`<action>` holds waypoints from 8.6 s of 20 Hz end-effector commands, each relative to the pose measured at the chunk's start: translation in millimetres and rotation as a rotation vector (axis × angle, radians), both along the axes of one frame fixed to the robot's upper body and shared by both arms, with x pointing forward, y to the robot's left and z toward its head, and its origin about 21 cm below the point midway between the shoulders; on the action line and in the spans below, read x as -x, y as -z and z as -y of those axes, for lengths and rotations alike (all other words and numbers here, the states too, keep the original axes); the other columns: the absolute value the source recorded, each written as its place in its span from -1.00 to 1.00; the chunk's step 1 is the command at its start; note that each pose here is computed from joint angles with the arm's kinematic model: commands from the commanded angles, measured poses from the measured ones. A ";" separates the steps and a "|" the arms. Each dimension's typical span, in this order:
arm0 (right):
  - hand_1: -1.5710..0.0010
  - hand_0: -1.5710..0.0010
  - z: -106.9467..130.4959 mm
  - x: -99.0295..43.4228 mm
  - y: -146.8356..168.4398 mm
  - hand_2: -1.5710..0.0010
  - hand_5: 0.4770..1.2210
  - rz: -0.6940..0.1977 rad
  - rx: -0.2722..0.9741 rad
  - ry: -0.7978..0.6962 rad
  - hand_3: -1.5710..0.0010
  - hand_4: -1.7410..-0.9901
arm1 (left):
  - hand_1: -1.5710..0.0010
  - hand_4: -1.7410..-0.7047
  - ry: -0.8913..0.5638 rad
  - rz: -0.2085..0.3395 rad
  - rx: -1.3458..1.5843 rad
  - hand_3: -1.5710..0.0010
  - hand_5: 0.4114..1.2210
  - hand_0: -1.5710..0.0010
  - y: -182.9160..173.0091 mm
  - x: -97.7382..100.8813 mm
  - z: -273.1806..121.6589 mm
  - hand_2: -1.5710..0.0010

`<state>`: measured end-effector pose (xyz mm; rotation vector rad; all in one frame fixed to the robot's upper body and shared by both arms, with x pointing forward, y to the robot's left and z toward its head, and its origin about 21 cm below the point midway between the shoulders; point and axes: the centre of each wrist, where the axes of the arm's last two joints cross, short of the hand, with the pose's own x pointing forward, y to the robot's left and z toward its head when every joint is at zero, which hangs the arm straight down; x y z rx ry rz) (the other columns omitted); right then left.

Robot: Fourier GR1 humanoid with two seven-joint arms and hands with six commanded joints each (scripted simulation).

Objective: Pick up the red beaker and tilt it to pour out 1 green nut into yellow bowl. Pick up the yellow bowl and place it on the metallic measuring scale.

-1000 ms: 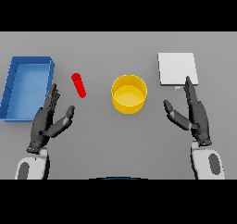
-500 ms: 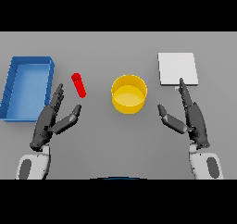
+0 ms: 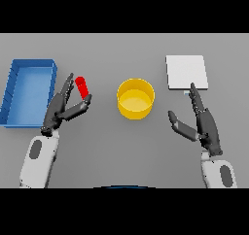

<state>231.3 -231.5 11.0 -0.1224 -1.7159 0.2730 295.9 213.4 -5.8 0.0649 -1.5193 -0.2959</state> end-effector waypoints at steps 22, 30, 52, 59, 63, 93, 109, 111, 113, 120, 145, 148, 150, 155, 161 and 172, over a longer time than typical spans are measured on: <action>1.00 1.00 9.6 4.7 -2.9 1.00 -0.54 -0.011 -0.009 0.025 1.00 0.34 | 0.25 -0.48 -0.093 0.033 0.069 0.07 0.31 0.30 28.0 -62.0 35.4 0.16; 1.00 1.00 1.4 5.0 -2.4 1.00 -0.55 0.002 -0.034 0.011 1.00 0.30 | -0.79 -0.62 -0.062 0.057 -0.014 -0.73 0.88 -0.78 24.0 -63.2 46.3 -0.81; 1.00 1.00 3.8 2.3 -4.1 1.00 -0.51 0.021 0.044 0.026 1.00 0.47 | -1.00 -0.99 0.185 0.198 -0.365 -0.99 0.75 -1.00 -67.5 -96.1 41.4 -1.00; 1.00 1.00 4.3 3.2 -6.3 1.00 -0.48 -0.002 0.025 0.017 1.00 0.49 | -1.00 -1.00 0.354 0.246 -0.814 -1.00 0.85 -1.00 -98.4 -105.3 82.7 -1.00; 1.00 1.00 0.5 3.9 -5.9 1.00 -0.47 0.000 0.023 0.007 1.00 0.48 | -1.00 -1.00 0.458 0.270 -1.100 -1.00 0.94 -1.00 -102.5 -102.8 99.9 -1.00; 1.00 1.00 -2.0 7.2 -0.8 1.00 -0.73 0.024 -0.020 0.049 1.00 0.62 | -1.00 -0.98 0.920 0.739 -2.313 -1.00 1.00 -1.00 -130.8 -114.6 188.2 -1.00; 1.00 1.00 -4.8 2.2 1.5 1.00 -0.73 0.033 -0.026 0.000 1.00 0.70 | -1.00 -0.98 0.234 0.446 -1.906 -0.93 1.00 -1.00 -359.8 -174.7 109.0 -1.00; 1.00 1.00 -8.0 -1.3 -1.3 1.00 -0.73 0.027 -0.034 -0.002 1.00 0.67 | -1.00 -0.99 0.141 0.314 -1.610 -0.92 1.00 -1.00 -368.5 -182.9 57.2 -1.00; 1.00 1.00 -7.8 -1.4 -1.8 1.00 -0.70 0.038 -0.017 -0.006 1.00 0.65 | -1.00 -0.99 0.076 0.244 -1.376 -0.95 1.00 -1.00 -362.2 -187.3 9.0 -1.00; 1.00 1.00 -4.3 -3.5 -0.6 1.00 -0.60 0.037 0.021 -0.025 1.00 0.59 | -1.00 -1.00 -0.263 -0.003 -0.928 -0.99 1.00 -1.00 -259.3 -187.7 -91.7 -1.00; 1.00 1.00 -1.8 -3.7 2.0 1.00 -0.48 0.039 0.005 -0.030 1.00 0.56 | 0.44 0.59 -0.275 -0.358 -0.480 0.45 -0.41 0.39 -112.8 -68.4 -131.1 0.47; 1.00 1.00 1.3 -1.4 5.9 1.00 -0.50 0.037 0.031 -0.024 1.00 0.56 | 0.71 0.76 -0.270 -0.395 -0.564 0.72 -0.47 0.69 -113.2 -72.4 -127.7 0.73; 1.00 1.00 0.4 -2.3 4.3 1.00 -0.50 0.043 0.046 -0.021 1.00 0.55 | 0.82 0.81 -0.283 -0.395 -0.598 0.82 -0.47 0.80 -109.2 -71.8 -127.7 0.83; 1.00 1.00 -6.6 -4.4 -4.9 1.00 -0.57 0.015 0.141 -0.023 1.00 0.67 | 0.94 0.86 -0.275 -0.288 -0.556 0.94 -0.45 0.93 -113.0 -71.4 -123.1 0.94; 1.00 1.00 -3.3 -37.8 -32.4 1.00 -0.57 0.043 0.537 -0.246 1.00 0.63 | 0.98 0.82 -0.250 -0.253 -0.487 0.98 -0.35 0.98 -106.2 -68.5 -113.3 0.99; 1.00 1.00 -52.4 -89.5 -54.2 1.00 -0.56 0.208 1.106 -0.666 1.00 0.56 | 1.00 0.81 -0.245 -0.262 -0.480 1.00 -0.31 1.00 -108.9 -67.0 -117.1 1.00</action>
